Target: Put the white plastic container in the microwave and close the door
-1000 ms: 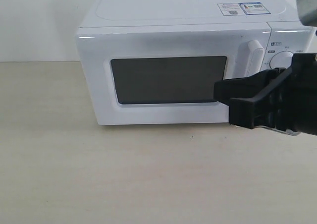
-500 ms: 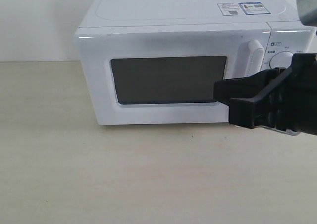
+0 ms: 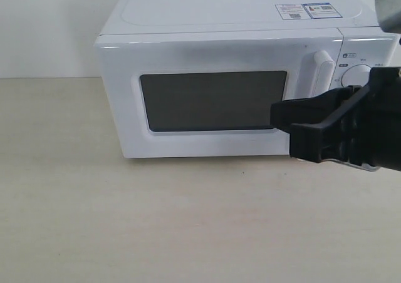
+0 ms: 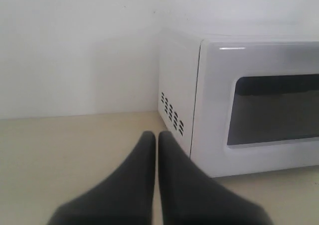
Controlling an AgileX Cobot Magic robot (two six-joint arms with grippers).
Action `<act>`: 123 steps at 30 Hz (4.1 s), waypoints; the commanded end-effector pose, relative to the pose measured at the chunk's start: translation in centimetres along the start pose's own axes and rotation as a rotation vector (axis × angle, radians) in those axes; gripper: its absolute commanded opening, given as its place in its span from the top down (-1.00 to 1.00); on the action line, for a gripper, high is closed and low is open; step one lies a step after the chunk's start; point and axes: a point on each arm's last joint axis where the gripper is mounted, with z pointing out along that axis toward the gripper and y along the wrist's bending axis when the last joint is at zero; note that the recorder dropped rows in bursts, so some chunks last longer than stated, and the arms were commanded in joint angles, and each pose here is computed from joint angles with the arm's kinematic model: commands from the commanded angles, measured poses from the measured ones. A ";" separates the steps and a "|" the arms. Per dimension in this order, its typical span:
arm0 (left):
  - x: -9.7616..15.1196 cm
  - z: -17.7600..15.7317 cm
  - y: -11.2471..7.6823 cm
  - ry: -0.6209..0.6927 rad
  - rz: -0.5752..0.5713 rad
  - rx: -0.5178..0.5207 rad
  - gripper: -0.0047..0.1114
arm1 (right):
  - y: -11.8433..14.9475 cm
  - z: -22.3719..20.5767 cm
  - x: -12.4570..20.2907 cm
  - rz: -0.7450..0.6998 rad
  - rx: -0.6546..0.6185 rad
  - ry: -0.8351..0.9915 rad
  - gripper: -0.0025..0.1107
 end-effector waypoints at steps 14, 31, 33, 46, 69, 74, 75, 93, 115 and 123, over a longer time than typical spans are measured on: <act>1.9 -0.1 0.4 0.177 -0.011 -0.050 0.85 | 0.0 -0.2 -0.1 -0.012 0.005 -0.014 0.96; 2.5 -0.2 0.5 0.231 -0.184 -0.073 0.85 | 0.0 -0.2 -0.1 -0.012 0.005 -0.014 0.96; 2.5 -0.2 0.5 0.231 -0.184 -0.073 0.85 | 0.0 -0.2 -0.1 -0.012 0.005 -0.014 0.96; 2.5 -0.2 0.5 0.231 -0.182 -0.073 0.85 | 0.0 -0.2 -0.1 -0.009 0.005 -0.014 0.96; 2.5 -0.2 0.5 0.231 -0.178 -0.072 0.85 | -3.2 -8.5 3.9 -0.087 0.227 -0.340 0.96; 2.5 -0.2 0.5 0.231 -0.178 -0.072 0.85 | -3.8 -11.2 6.9 -0.102 0.318 -0.530 0.96; 2.5 -0.2 0.5 0.231 -0.178 -0.072 0.85 | -3.8 -11.5 7.4 -0.107 0.326 -0.560 0.96; 2.4 -0.2 0.5 0.225 -0.177 -0.072 0.85 | -5.7 -10.3 11.2 -0.099 0.413 -0.547 0.96; 2.4 -0.2 0.5 0.225 -0.177 -0.072 0.85 | -6.8 -9.5 14.2 -0.097 0.506 -0.176 0.96; 2.4 -0.2 0.5 0.225 -0.177 -0.072 0.85 | -7.0 -9.7 14.2 -0.080 0.556 -0.186 0.96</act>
